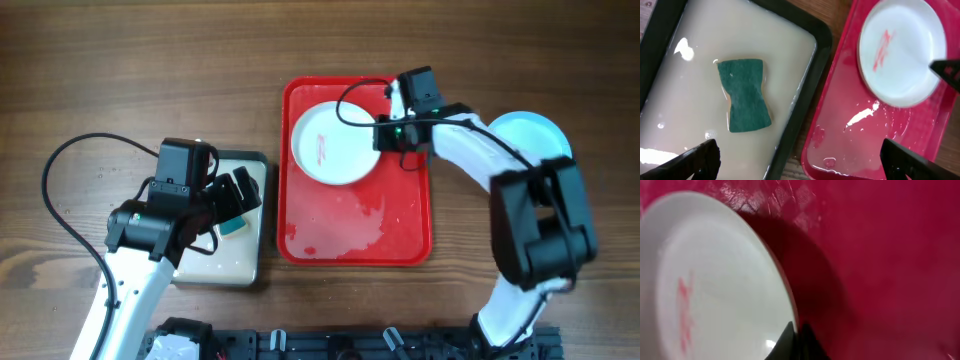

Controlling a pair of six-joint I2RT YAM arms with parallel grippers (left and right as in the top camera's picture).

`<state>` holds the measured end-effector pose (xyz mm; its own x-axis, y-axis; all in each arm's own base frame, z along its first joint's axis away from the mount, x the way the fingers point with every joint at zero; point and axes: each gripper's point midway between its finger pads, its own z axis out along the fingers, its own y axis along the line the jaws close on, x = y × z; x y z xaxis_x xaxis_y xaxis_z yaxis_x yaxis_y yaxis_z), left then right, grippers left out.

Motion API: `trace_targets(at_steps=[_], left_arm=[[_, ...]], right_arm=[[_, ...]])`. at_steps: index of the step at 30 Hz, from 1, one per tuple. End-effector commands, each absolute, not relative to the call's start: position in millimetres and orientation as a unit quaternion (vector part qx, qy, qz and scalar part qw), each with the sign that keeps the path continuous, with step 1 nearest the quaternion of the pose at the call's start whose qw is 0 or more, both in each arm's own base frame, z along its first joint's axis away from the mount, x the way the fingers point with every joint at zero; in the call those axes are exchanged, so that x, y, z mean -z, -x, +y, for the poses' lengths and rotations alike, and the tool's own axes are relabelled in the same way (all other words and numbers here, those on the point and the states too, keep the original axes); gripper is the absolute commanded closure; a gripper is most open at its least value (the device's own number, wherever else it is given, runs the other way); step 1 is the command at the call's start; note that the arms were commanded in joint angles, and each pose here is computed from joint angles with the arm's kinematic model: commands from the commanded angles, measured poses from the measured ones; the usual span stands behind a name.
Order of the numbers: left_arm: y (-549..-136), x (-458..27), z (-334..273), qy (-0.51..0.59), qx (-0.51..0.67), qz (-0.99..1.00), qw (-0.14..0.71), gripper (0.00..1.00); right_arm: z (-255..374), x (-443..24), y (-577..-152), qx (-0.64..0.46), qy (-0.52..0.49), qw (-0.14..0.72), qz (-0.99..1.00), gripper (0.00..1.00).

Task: Clean dirty plates on tray and stack at the side
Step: 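Drag the white plate to the tray center with the right gripper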

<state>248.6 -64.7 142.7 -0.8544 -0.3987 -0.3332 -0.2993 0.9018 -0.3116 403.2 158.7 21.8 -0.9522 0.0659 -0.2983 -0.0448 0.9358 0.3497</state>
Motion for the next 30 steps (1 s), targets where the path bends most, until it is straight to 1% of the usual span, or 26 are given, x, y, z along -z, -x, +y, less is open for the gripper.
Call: trace_targets(at_steps=[1,3,5,7,8,10,11,12,13,14,17,18,20,22,23,24,25,26,27,28,30], left_arm=[[-251,-149,-66,0.179,0.133,0.953,0.206,0.00],[-251,-149,-66,0.179,0.133,0.953,0.206,0.00],[-251,-149,-66,0.179,0.133,0.953,0.206,0.00],[-251,-149,-66,0.179,0.133,0.953,0.206,0.00],[-251,-149,-66,0.179,0.133,0.953,0.206,0.00],[-251,-149,-66,0.179,0.133,0.953,0.206,0.00],[-251,-149,-66,0.179,0.133,0.953,0.206,0.00],[-251,-149,-66,0.179,0.133,0.953,0.206,0.00],[-251,-149,-66,0.179,0.133,0.953,0.206,0.00],[-251,-149,-66,0.179,0.133,0.953,0.206,0.00],[-259,-153,-68,0.180,0.140,0.948,0.222,0.00],[-259,-153,-68,0.179,0.140,0.948,0.223,0.00],[-254,-149,-66,0.180,0.134,0.951,0.211,0.00],[-251,-137,-50,0.195,0.086,0.955,0.206,0.00],[-250,-125,-37,0.226,0.052,0.952,0.202,0.00],[-248,-112,-31,0.248,0.034,0.949,0.190,0.10],[-246,-101,-31,0.253,0.029,0.951,0.176,0.28],[-241,-82,-31,0.275,0.017,0.951,0.144,0.48],[-237,-68,-30,0.295,0.006,0.948,0.117,0.60],[-233,-53,-30,0.312,-0.006,0.946,0.089,0.61],[-229,-22,-41,0.313,-0.001,0.949,0.026,0.61]], right_arm=[[139,-100,-390,-0.172,-0.031,0.198,0.964,0.95],[116,-112,-351,-0.128,-0.064,0.158,0.977,0.96],[109,-97,-323,-0.112,-0.077,0.108,0.985,0.96],[106,-62,-303,-0.108,-0.098,0.077,0.986,0.96],[109,-51,-301,-0.117,-0.085,0.080,0.986,0.96],[115,-35,-307,-0.131,-0.015,0.117,0.984,0.96],[117,-34,-314,-0.131,0.026,0.142,0.981,0.96],[118,-36,-319,-0.131,0.044,0.155,0.978,0.96],[122,-44,-324,-0.139,0.060,0.169,0.974,0.86],[127,-56,-327,-0.150,0.079,0.179,0.969,0.73],[130,-102,-336,-0.157,0.089,0.211,0.961,0.69],[130,-126,-334,-0.162,0.087,0.228,0.956,0.69],[128,-159,-324,-0.175,0.064,0.255,0.949,0.68],[125,-172,-313,-0.185,0.032,0.256,0.948,0.68],[124,-175,-308,-0.186,0.029,0.254,0.949,0.68],[123,-175,-305,-0.185,0.029,0.251,0.950,0.68],[122,-173,-301,-0.183,0.028,0.243,0.952,0.68],[121,-169,-299,-0.181,0.027,0.234,0.955,0.68],[121,-167,-298,-0.180,0.026,0.231,0.956,0.68],[121,-166,-297,-0.180,0.026,0.228,0.957,0.68],[121,-165,-297,-0.179,0.026,0.226,0.957,0.68]])
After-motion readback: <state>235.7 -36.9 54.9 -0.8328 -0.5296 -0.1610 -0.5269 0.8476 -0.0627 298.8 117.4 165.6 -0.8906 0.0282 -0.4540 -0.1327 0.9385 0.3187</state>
